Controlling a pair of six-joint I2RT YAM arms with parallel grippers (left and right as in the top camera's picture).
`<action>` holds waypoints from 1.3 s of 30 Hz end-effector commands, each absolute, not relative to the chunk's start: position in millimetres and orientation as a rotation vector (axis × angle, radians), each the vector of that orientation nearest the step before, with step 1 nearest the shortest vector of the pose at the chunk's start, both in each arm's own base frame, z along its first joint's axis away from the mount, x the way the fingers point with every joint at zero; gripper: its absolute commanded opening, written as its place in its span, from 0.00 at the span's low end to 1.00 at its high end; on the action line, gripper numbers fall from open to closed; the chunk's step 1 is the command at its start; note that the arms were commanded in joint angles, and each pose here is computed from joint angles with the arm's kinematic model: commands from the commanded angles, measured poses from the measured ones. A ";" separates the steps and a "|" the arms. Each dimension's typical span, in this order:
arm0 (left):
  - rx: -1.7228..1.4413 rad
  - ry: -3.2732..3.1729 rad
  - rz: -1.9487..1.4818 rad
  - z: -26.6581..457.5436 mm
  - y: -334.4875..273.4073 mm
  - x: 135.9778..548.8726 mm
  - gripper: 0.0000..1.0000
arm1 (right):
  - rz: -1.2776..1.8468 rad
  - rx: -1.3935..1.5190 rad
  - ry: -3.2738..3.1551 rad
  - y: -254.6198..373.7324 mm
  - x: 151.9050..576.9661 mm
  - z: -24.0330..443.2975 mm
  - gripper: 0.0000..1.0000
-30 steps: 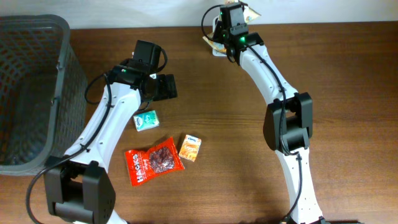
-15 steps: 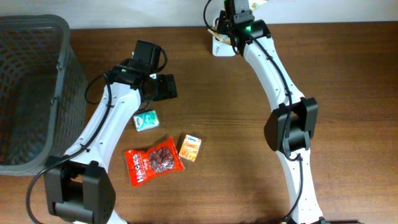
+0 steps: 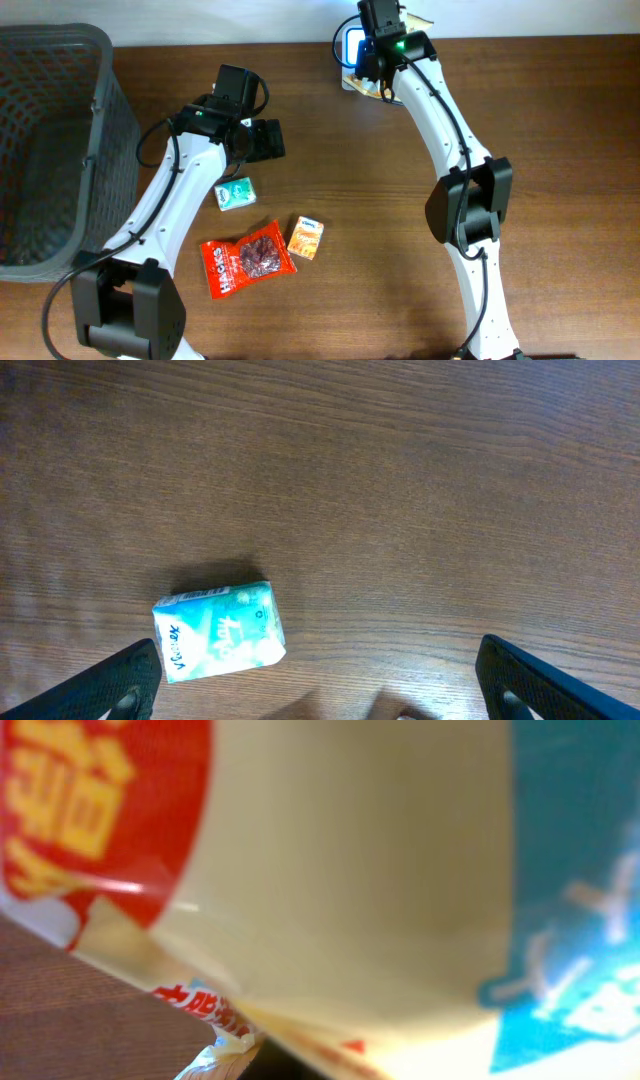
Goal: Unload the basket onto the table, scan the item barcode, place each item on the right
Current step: 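Carry the wipes pack right and drop it at the table's right edge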
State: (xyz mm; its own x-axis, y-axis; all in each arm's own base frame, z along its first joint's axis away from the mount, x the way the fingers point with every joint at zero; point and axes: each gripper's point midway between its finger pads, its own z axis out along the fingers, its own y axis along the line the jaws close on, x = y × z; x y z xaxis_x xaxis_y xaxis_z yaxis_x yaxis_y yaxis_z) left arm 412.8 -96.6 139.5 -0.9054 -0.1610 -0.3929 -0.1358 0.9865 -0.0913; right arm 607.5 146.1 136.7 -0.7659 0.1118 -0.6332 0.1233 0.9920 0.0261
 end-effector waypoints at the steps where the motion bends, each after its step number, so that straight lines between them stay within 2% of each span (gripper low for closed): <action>1: -0.198 2.723 -0.092 140.4 -96.2 411.2 0.99 | -0.007 -0.055 2.355 156.5 606.4 194.8 0.04; 3: -0.198 2.723 -0.092 140.5 -96.1 411.3 0.99 | 0.018 -0.177 2.388 166.6 605.2 178.4 0.04; 7: -0.198 2.723 -0.092 140.6 -96.1 411.2 0.99 | 0.000 -0.211 2.437 167.4 605.3 151.0 0.04; 13: -0.198 2.723 -0.092 140.6 -96.1 411.2 0.99 | 0.025 -0.205 2.371 172.8 618.6 158.8 0.04; 21: -0.198 2.722 -0.092 140.6 -96.1 411.3 0.99 | 0.025 -0.204 2.366 175.5 628.7 138.9 0.04; 26: -0.198 2.723 -0.092 140.6 -96.1 411.2 0.99 | 0.028 -0.201 2.356 175.1 629.8 143.2 0.04; 30: -0.198 2.723 -0.092 140.5 -96.1 411.3 0.99 | 0.038 -0.193 2.315 174.2 627.3 172.7 0.04; 34: -0.198 2.723 -0.092 140.4 -96.1 411.2 0.99 | -0.012 -0.128 2.185 159.3 624.2 246.5 0.04; 39: -0.198 2.723 -0.092 140.5 -96.1 411.3 0.99 | -0.116 -0.008 2.095 108.6 605.3 317.1 0.04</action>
State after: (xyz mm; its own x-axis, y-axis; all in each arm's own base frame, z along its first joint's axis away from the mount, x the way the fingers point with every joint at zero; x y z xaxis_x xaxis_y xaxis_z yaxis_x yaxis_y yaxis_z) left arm 412.9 -96.6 139.6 -0.9053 -0.1610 -0.3932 -0.1358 0.9865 -0.0914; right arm 618.6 146.5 210.5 -0.6513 -0.1100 -0.7508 -0.0650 0.9939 -0.0892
